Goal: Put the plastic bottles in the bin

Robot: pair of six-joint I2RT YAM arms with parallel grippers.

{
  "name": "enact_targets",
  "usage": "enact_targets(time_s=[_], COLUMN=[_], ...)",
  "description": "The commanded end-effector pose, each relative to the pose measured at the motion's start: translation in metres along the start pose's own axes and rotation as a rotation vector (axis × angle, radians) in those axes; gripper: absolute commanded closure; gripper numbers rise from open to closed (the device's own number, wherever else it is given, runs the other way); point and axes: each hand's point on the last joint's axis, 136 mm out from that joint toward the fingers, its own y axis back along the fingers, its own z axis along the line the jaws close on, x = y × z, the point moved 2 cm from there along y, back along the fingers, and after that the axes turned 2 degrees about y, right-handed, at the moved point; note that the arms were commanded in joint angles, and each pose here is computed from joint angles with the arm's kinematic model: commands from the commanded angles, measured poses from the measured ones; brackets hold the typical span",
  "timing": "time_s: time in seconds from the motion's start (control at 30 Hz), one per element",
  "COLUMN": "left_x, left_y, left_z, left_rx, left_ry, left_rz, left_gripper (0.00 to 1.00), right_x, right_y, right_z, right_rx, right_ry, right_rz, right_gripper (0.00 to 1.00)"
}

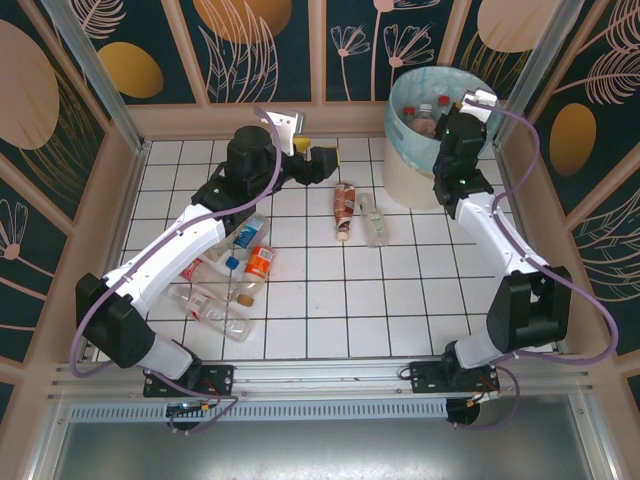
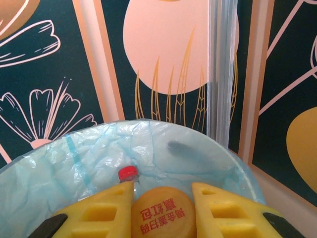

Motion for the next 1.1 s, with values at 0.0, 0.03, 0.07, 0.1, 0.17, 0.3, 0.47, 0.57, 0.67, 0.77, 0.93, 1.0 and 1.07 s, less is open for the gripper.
enact_targets(time_s=[0.0, 0.03, 0.07, 0.1, 0.17, 0.3, 0.47, 0.57, 0.67, 0.77, 0.93, 1.0, 1.07], left_x=[-0.010, -0.009, -0.009, -0.009, -0.009, -0.005, -0.001, 0.000, 0.000, 0.000, -0.001, -0.001, -0.001], left_y=[0.006, 0.005, 0.006, 0.007, 0.008, 0.010, 0.012, 0.013, 0.012, 0.011, 0.010, 0.009, 0.009], left_z=[-0.007, -0.007, -0.007, -0.007, -0.007, -0.006, -0.004, -0.003, -0.003, -0.002, -0.003, -0.003, -0.003], left_rx=[0.026, 0.026, 0.026, 0.026, 0.027, 0.024, 0.016, 0.013, 0.013, 0.013, 0.013, 0.014, 0.012], left_ry=[-0.012, -0.013, -0.013, -0.012, -0.011, -0.011, -0.009, -0.009, -0.008, -0.003, 0.000, 0.000, -0.004], left_rz=[-0.039, -0.037, -0.037, -0.039, -0.041, -0.038, -0.033, -0.033, -0.032, -0.032, -0.035, -0.034, -0.034], left_gripper=[0.17, 0.17, 0.17, 0.17, 0.17, 0.17, 0.17, 0.16, 0.17, 0.17, 0.17, 0.17, 0.17], right_x=[0.018, 0.025, 0.033, 0.042, 0.058, 0.093, 0.138, 0.154, 0.153, 0.138, 0.103, 0.092, 0.086], right_y=[-0.015, -0.017, -0.020, -0.024, -0.033, -0.042, -0.044, -0.042, -0.038, -0.035, -0.022, -0.015, -0.011], right_z=[0.005, 0.009, 0.012, 0.014, 0.015, 0.018, 0.020, 0.022, 0.031, 0.042, 0.067, 0.077, 0.085], right_rx=[-0.032, -0.047, -0.055, -0.061, -0.057, -0.080, -0.142, -0.195, -0.245, -0.288, -0.322, -0.343, -0.357], right_ry=[-0.037, -0.038, -0.036, -0.029, -0.010, 0.011, -0.023, -0.089, -0.127, -0.149, -0.091, -0.079, -0.066], right_rz=[0.104, 0.133, 0.169, 0.210, 0.291, 0.421, 0.580, 0.641, 0.661, 0.651, 0.606, 0.589, 0.587], right_gripper=[0.94, 0.94, 0.94, 0.94, 0.94, 0.94, 0.94, 0.94, 0.95, 0.95, 0.95, 0.95, 0.95])
